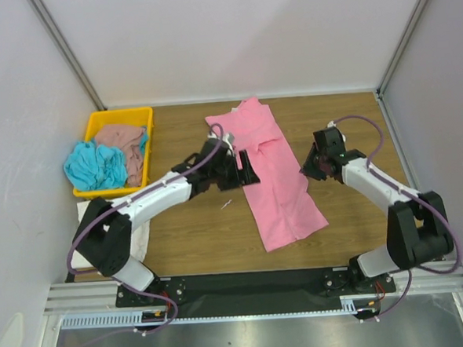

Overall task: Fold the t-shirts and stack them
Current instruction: Fold the tshirt

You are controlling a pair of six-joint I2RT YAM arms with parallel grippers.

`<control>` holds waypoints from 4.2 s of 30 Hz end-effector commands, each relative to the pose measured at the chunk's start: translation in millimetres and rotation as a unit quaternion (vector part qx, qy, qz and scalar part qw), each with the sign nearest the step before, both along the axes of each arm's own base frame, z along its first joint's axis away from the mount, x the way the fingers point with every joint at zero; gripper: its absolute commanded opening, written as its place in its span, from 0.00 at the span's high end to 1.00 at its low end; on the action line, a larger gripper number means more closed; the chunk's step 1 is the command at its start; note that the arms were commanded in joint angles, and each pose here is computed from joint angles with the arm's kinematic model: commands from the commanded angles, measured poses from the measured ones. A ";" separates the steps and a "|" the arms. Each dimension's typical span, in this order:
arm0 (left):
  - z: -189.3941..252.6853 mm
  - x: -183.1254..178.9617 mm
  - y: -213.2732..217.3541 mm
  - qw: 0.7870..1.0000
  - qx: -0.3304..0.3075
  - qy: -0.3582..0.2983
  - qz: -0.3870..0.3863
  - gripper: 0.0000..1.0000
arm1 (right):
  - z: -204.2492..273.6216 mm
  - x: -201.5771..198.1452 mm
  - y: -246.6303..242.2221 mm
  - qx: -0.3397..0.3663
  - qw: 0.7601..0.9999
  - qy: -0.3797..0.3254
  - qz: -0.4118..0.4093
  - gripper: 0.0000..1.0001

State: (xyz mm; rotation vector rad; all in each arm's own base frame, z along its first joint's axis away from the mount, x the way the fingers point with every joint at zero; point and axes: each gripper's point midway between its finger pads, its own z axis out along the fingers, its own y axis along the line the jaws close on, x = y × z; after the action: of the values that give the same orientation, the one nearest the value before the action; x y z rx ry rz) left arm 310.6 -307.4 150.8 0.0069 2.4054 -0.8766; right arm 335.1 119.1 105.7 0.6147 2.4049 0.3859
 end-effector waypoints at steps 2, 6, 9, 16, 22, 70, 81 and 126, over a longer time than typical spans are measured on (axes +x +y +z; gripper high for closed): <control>-9.0 -35.7 -27.9 0.999 -0.035 0.037 0.010 0.21 | 2.1 20.8 25.1 0.032 0.997 -0.013 0.070 0.76; -37.7 -65.7 -42.5 0.996 -0.036 0.077 0.005 0.24 | -13.0 -1.4 10.1 0.012 0.999 0.027 0.043 0.77; -47.4 -83.1 -55.2 0.996 -0.029 0.087 -0.006 0.25 | -25.9 -33.1 -10.0 -0.015 0.998 0.058 0.012 0.77; -77.4 -104.2 -67.7 0.994 -0.003 0.108 -0.007 0.26 | -53.6 -113.6 -27.7 0.005 0.995 0.099 -0.018 0.83; -90.1 -113.2 -66.5 0.994 0.015 0.112 0.002 0.26 | -71.8 -136.7 -26.7 0.020 0.994 0.102 -0.023 0.87; -158.1 -179.7 -14.7 0.978 0.106 0.160 0.081 0.67 | -6.7 -156.1 -23.9 -0.061 0.995 0.082 -0.002 0.99; -159.6 -189.9 25.5 0.972 0.148 0.156 0.093 1.00 | -16.6 -150.3 -15.7 -0.043 0.995 0.085 0.025 0.99; -116.7 -221.7 110.7 0.984 0.097 0.137 0.054 0.30 | -56.0 -234.2 94.0 0.165 0.953 0.135 0.216 0.36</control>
State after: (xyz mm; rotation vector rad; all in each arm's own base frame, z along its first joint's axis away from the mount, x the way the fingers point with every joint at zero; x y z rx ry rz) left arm 89.8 -185.2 27.1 -0.1861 2.7314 -0.5051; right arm 123.0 211.5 55.7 0.2450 2.6917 0.8848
